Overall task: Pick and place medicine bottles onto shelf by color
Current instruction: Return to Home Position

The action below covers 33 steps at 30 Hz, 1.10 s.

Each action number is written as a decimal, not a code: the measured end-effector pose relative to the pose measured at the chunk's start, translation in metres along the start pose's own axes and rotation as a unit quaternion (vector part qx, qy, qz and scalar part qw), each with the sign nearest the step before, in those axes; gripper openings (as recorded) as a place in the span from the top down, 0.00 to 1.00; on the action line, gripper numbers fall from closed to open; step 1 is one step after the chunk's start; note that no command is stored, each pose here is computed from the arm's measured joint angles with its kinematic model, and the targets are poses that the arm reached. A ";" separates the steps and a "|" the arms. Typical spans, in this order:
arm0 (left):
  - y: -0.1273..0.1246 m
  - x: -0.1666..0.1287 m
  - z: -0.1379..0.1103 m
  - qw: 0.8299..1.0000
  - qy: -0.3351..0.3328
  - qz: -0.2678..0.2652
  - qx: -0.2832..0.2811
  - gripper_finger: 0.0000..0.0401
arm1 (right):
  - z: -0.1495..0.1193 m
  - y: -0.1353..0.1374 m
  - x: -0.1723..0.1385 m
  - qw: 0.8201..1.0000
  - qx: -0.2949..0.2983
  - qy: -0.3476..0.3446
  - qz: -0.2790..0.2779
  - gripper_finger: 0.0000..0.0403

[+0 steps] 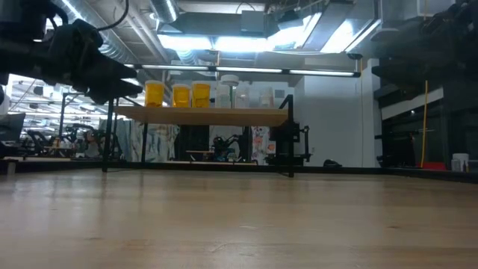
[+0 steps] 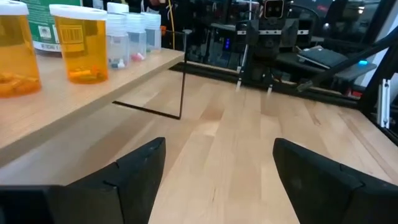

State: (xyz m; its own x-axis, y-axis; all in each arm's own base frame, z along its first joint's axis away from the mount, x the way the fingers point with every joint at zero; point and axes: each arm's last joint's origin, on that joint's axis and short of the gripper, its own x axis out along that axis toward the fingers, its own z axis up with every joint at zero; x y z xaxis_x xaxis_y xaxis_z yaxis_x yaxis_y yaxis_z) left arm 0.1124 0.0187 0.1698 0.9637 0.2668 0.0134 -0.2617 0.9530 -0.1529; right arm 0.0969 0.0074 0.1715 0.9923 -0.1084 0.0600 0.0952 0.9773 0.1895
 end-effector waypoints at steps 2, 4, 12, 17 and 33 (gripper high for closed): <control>0.000 0.000 0.000 1.000 0.000 0.000 0.000 0.27 | 0.000 0.000 0.000 1.000 0.000 0.000 0.000 0.37; 0.000 0.000 -0.002 1.000 0.009 0.001 0.002 0.27 | 0.000 0.000 0.000 1.000 0.000 0.000 0.000 0.37; 0.001 0.000 -0.006 0.999 0.034 0.004 0.032 0.27 | 0.000 0.000 0.000 1.000 0.000 0.000 0.000 0.37; 0.001 0.000 -0.007 0.999 0.034 0.004 0.032 0.27 | 0.000 0.000 0.000 1.000 0.000 0.000 0.000 0.37; 0.001 0.000 -0.007 0.999 0.034 0.004 0.032 0.27 | 0.000 0.000 0.000 1.000 0.000 0.000 0.000 0.37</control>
State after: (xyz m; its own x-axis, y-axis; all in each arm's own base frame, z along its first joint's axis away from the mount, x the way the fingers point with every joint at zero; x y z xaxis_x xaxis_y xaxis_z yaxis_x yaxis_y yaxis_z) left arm 0.1123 0.0187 0.1631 0.9622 0.2666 -0.0550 -0.2707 0.9586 -0.0886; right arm 0.0969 0.0074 0.1715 0.9923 -0.1084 0.0602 0.0952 0.9772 0.1898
